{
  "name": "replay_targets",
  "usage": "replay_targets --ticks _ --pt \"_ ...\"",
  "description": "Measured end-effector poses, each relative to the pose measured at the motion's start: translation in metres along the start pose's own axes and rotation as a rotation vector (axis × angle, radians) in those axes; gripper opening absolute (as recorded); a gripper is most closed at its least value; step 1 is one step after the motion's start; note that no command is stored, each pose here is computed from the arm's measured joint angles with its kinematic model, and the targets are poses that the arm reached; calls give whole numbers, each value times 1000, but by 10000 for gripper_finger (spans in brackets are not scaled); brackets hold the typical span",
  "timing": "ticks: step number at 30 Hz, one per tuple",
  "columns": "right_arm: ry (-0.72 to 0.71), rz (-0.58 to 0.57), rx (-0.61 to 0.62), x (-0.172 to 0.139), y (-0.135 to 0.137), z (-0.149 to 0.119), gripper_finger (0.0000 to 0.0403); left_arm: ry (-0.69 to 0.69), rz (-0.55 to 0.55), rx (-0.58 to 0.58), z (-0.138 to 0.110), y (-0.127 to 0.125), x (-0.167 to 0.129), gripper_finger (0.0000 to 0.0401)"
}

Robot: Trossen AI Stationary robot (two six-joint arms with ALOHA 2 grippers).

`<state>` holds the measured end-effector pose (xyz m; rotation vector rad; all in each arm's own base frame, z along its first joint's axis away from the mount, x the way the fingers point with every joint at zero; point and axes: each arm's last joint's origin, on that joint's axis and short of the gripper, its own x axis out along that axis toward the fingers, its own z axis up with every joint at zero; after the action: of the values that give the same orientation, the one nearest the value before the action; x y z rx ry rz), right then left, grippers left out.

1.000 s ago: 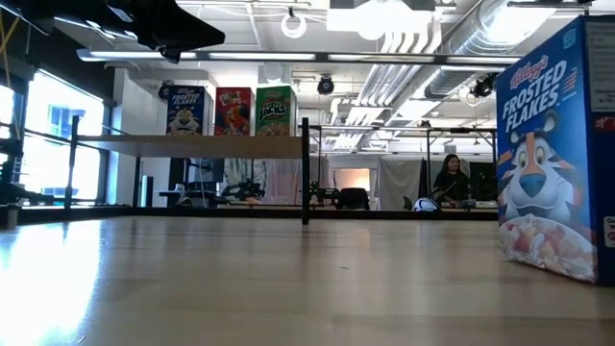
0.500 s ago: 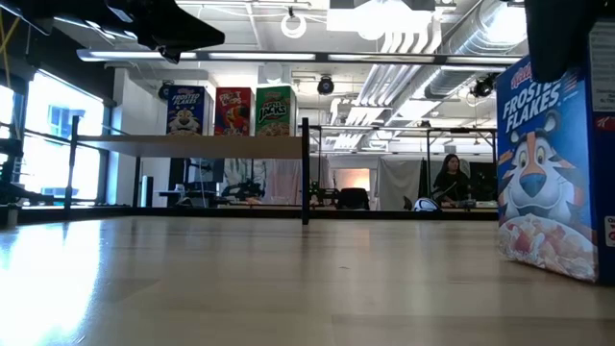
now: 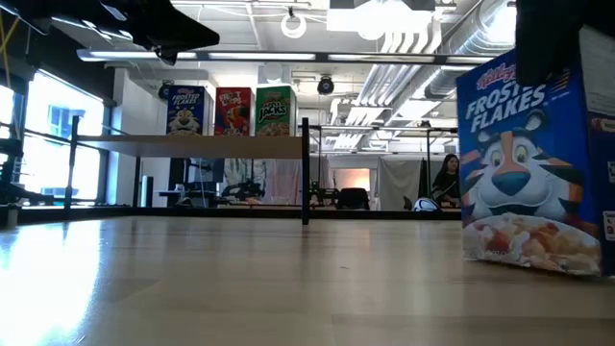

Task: Stack cereal on shelf
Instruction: Put the blue cereal box on the shelf aligned with the other blue cereal boxes

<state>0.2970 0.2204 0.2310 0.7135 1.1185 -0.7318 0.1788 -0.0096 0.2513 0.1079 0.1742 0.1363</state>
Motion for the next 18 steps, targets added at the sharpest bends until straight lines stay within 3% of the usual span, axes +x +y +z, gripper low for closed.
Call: replay_targets --ticks 6,13,18 --pt "-47 31 -211 -11 9 30 213 12 -25 -20 -1 4 -3 1" --pt "-206 69 -519 -33 20 96 213 25 -48 -33 -3 9 -2 1" --pt "-174 99 -604 -27 17 126 213 67 -53 -32 -7 10 -2 1"
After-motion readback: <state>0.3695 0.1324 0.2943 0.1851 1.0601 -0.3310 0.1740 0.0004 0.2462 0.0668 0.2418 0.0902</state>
